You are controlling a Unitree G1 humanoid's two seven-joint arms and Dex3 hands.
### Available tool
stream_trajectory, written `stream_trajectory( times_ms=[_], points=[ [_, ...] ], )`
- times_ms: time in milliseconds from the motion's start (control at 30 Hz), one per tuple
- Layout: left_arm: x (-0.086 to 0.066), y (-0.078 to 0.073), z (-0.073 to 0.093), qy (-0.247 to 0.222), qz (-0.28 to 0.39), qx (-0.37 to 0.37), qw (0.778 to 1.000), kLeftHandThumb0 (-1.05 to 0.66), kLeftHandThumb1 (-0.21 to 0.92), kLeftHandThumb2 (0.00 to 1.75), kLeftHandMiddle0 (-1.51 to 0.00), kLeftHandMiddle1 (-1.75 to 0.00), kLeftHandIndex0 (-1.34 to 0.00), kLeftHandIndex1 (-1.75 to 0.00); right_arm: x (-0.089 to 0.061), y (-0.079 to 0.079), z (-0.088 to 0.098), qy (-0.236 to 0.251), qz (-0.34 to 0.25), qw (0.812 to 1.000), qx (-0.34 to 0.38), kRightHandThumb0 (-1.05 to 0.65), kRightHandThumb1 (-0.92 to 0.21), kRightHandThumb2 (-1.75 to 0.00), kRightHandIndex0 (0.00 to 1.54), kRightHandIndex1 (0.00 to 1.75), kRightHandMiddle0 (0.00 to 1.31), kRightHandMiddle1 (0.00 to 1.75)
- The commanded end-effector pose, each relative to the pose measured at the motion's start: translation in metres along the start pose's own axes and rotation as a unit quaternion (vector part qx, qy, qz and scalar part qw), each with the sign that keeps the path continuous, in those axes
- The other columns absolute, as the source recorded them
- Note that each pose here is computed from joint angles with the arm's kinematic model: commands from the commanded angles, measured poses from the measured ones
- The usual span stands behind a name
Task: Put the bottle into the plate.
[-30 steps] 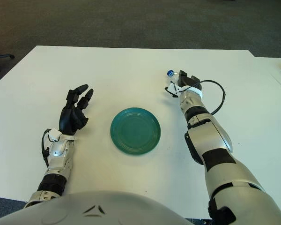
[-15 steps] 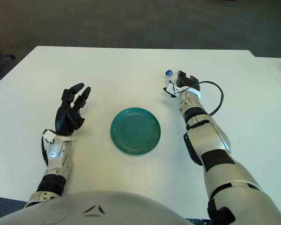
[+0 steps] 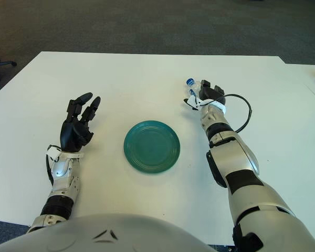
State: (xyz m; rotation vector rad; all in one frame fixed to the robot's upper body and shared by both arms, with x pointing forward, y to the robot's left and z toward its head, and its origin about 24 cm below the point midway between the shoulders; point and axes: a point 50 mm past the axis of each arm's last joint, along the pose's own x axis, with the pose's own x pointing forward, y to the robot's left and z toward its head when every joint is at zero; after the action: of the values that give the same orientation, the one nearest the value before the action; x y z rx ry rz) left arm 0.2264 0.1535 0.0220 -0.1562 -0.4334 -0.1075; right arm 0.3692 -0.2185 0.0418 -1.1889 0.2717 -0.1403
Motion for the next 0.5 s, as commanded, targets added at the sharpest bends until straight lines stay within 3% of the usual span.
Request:
stream_trajectory(
  times_ms=[0,433,467],
  points=[
    [-0.0488,0.0023,-0.0223,0.088,0.051,-0.025,0.995,-0.68,0.92,1.02,-0.44,-0.02,0.00,-0.91,-0.0015,0.0023,0.0000,-0.002,-0.006,1.000,0.012,-1.05,-0.92,-0.44,0.35,0.08,0.00,0.60],
    [-0.0501,0.0003,-0.0209,0.082,0.057,-0.030,0.995,-0.70,0.92,1.02,-0.46,-0.03,0.00,-0.92,-0.0012,0.0004,-0.0035,-0.002,-0.006,1.000,-0.002,-1.05,-0.92,-0.34,0.37,0.10,0.00,0.80],
    [-0.0502,0.0003,-0.0209,0.082,0.059,-0.031,0.994,-0.70,0.92,1.01,-0.46,-0.03,0.00,-0.92,-0.0013,0.0005,-0.0038,-0.002,-0.007,1.000,-0.003,-1.05,-0.92,-0.32,0.38,0.11,0.00,0.88]
  ],
)
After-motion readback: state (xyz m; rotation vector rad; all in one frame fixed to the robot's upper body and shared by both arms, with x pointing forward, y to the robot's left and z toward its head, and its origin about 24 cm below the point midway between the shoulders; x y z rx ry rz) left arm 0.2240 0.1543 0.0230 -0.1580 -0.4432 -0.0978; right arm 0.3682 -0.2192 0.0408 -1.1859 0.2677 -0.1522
